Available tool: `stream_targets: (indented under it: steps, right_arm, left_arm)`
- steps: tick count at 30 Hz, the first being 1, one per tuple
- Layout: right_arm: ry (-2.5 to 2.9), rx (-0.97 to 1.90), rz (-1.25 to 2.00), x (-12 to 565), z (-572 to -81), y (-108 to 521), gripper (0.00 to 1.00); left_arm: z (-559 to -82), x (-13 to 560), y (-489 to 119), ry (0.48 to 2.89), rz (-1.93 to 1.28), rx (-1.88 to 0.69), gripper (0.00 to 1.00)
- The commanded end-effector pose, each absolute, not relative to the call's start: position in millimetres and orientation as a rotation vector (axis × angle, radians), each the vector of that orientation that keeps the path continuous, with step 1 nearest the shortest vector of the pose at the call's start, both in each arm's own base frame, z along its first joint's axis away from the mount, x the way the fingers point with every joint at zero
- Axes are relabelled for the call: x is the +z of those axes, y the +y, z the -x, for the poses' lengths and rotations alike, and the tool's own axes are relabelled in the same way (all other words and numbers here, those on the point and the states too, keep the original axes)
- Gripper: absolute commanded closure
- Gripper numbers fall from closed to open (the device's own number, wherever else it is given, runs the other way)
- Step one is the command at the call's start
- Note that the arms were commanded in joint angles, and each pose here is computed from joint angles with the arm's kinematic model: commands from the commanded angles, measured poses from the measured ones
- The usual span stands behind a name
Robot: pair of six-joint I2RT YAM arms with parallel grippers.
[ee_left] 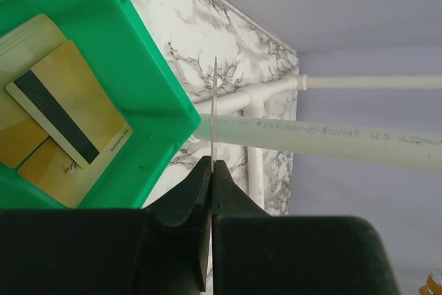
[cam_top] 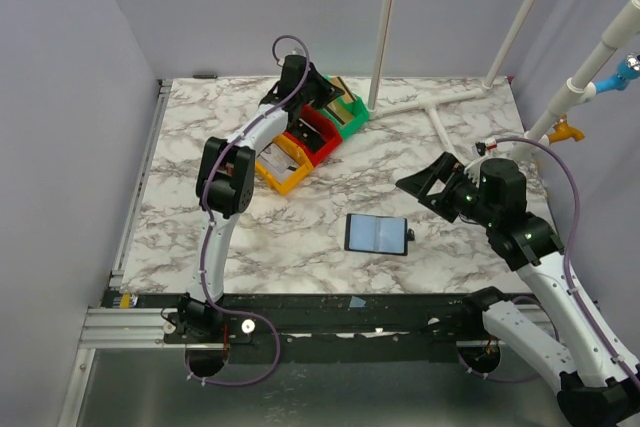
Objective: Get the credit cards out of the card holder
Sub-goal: Place the credit card in the storage box.
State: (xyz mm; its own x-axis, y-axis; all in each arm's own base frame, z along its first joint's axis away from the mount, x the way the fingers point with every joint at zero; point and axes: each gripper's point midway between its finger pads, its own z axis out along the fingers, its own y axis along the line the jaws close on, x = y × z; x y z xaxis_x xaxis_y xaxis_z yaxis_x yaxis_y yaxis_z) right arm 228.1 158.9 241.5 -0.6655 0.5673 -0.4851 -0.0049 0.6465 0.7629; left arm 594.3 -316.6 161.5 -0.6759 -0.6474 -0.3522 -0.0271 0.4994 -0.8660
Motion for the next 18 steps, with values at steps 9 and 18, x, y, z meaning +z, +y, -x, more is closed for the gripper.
stream_targets:
  steps: [9,18]
  right_arm:
    - [2.121,0.972,-0.442,241,-226,157,0.0]
    - [2.127,0.982,-0.44,238,-228,159,0.0]
  left_arm:
    - [-611,129,-303,2.097,0.673,-1.148,0.86]
    - [-614,151,-302,2.064,0.632,-1.196,0.42]
